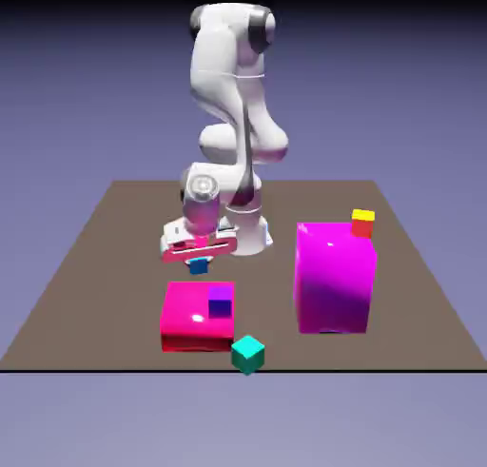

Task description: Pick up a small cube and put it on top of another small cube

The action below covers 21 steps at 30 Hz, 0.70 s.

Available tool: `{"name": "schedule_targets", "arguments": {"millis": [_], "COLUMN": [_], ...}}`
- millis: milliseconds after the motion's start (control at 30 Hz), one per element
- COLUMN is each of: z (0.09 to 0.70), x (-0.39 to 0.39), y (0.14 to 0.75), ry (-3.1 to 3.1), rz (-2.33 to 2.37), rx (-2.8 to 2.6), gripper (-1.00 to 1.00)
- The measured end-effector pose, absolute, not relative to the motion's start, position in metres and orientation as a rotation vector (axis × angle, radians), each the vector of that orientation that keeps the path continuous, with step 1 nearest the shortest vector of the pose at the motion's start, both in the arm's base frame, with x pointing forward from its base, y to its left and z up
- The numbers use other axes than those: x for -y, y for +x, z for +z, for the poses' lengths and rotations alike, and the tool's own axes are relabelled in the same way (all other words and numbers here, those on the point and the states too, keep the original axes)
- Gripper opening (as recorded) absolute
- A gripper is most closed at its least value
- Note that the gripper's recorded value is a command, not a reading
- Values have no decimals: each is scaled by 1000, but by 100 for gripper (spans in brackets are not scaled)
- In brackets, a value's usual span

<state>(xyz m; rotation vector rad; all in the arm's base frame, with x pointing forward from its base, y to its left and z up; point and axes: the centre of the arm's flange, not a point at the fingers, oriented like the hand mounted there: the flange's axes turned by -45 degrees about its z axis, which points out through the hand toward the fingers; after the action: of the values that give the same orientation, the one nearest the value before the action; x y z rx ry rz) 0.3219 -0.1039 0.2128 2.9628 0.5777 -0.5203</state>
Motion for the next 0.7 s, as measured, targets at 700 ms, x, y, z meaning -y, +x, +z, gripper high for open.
{"name": "schedule_targets", "arguments": {"millis": [700], "z": [421], "x": [-329], "y": [319], "ry": [1762], "rz": [-344], "rx": [-2204], "gripper": [-100]}}
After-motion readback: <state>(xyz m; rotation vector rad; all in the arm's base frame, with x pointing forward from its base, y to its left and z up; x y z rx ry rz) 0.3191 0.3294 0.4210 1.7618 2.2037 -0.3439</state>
